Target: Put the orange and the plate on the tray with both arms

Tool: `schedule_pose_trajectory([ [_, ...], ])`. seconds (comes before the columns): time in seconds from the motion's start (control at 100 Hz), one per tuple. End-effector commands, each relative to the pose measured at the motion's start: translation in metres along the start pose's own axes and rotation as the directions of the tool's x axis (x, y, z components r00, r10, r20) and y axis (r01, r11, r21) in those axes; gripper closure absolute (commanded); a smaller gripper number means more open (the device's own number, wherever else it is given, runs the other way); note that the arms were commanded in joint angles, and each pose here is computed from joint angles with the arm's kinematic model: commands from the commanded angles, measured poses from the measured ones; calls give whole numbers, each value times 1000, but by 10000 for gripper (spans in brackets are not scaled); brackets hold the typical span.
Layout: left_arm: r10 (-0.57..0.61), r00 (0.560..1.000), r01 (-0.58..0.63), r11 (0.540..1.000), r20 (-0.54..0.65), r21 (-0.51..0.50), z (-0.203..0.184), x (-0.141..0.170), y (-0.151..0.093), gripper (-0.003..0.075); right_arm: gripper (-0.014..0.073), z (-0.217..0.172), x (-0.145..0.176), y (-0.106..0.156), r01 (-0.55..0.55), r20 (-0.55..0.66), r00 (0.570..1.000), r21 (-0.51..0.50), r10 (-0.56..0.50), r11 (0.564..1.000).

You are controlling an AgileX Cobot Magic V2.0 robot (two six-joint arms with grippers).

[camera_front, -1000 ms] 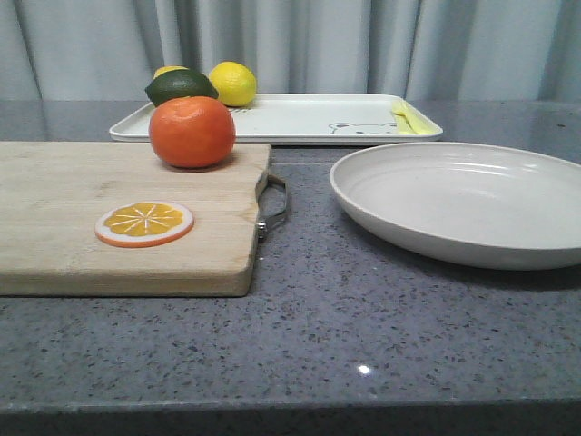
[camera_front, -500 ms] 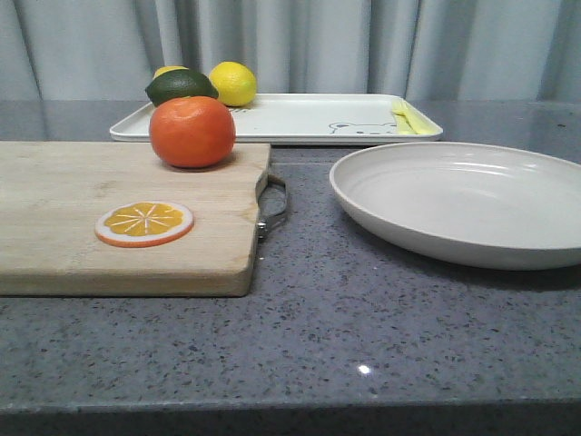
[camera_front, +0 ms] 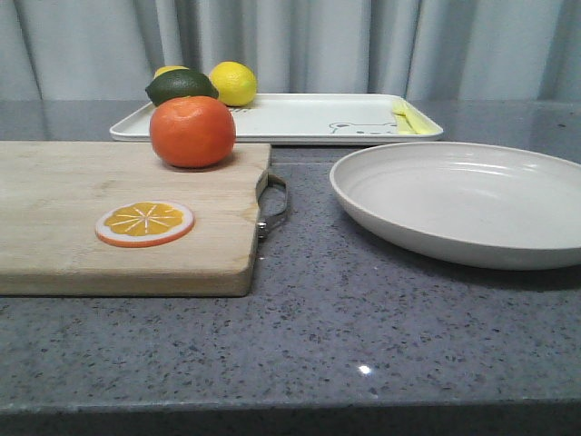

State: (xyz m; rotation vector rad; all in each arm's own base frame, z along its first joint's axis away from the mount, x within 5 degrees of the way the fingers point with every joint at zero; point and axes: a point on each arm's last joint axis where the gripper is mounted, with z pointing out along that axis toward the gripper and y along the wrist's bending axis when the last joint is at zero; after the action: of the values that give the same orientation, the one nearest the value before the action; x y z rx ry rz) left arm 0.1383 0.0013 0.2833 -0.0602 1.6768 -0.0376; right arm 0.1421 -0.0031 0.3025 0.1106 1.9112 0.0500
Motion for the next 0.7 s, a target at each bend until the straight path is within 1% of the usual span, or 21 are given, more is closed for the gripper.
schedule_pose_trajectory([
  [0.0, -22, 994, 22, 1000, 109, 3, 4, -25, -1, 738, 663, 3, -17, 1, 4, 78, 997, -6, -4, 1000],
  [0.08, -12, 995, 11, 1000, 98, 4, 8, -31, -2, 732, 663, 7, -16, 1, 4, 64, 998, -5, -4, 1000],
  [0.15, -12, 996, 11, 1000, 89, 3, 13, -36, -2, 686, 663, 7, -16, 1, 4, 64, 998, -5, -4, 1000],
  [0.2, -12, 997, 12, 1000, 76, 3, 17, -39, -2, 628, 663, 6, -16, 1, 4, 66, 998, -5, -4, 1000],
  [0.39, -11, 999, 11, 1000, 54, 7, 32, -49, -4, 324, 663, 6, -16, 1, 4, 66, 998, -5, -4, 1000],
  [0.46, -10, 999, 10, 1000, 35, 20, 38, -53, -7, 251, 663, 6, -16, 1, 4, 66, 998, -5, -4, 1000],
  [0.53, -8, 1000, 7, 999, 16, 41, 44, -57, -11, 220, 663, 6, -16, 1, 4, 66, 998, -5, -4, 1000],
  [0.69, -4, 999, 9, 993, -42, 120, 60, -71, -30, 213, 663, 6, -16, 1, 4, 66, 998, -5, -4, 1000],
])
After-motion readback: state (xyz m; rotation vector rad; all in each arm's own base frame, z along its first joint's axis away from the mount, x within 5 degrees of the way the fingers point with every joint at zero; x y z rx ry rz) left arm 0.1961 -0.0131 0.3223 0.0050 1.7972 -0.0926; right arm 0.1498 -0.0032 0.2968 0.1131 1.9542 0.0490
